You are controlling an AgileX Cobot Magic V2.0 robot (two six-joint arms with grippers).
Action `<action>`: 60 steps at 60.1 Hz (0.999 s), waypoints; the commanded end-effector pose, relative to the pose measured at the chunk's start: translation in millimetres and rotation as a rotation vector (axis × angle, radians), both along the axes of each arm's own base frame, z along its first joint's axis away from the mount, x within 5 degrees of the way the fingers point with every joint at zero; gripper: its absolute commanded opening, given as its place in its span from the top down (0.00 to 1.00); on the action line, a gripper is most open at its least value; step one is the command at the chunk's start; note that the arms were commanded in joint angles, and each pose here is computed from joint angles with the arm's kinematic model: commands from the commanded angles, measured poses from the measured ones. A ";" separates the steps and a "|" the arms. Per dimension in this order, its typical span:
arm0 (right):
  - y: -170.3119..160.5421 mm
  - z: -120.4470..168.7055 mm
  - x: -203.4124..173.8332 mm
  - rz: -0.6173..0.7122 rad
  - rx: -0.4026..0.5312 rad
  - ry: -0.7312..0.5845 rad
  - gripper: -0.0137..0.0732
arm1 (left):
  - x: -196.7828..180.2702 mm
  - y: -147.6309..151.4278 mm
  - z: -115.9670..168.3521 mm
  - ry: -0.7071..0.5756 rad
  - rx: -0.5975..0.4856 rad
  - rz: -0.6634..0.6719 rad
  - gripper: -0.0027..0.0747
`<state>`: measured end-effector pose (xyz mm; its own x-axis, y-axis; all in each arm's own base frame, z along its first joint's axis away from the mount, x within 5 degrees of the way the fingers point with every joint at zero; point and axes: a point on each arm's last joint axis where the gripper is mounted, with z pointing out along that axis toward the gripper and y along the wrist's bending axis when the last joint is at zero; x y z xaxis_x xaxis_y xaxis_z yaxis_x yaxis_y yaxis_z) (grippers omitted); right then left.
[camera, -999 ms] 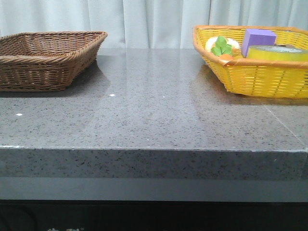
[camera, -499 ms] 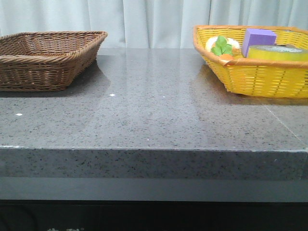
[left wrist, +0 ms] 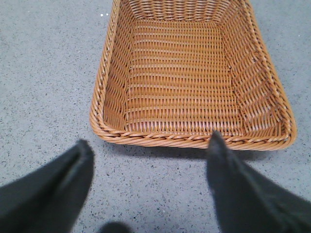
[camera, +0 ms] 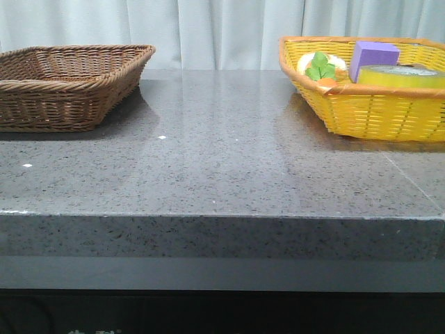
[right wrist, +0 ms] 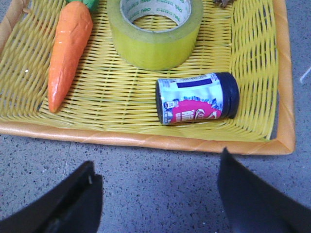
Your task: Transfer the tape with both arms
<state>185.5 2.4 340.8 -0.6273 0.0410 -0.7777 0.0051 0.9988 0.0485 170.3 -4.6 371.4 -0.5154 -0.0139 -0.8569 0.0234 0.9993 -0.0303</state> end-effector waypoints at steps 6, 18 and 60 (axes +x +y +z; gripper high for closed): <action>-4.1 28.0 5.1 -0.021 -0.013 -0.125 0.20 | 1.5 -10.5 17.7 -0.114 0.008 -0.067 0.21; -18.6 51.6 23.0 -0.101 0.004 -0.096 0.20 | -4.8 -43.1 17.4 -0.114 0.021 -0.273 0.21; -34.3 54.9 176.5 -0.096 0.076 0.217 0.20 | -25.7 -88.7 17.0 -0.114 0.008 -0.567 0.21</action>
<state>357.5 -29.0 373.5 -0.8214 0.1563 -0.5485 0.1191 0.9875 0.1030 144.8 -91.5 370.8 -0.4236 0.2975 -0.8556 0.5532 0.8329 0.0157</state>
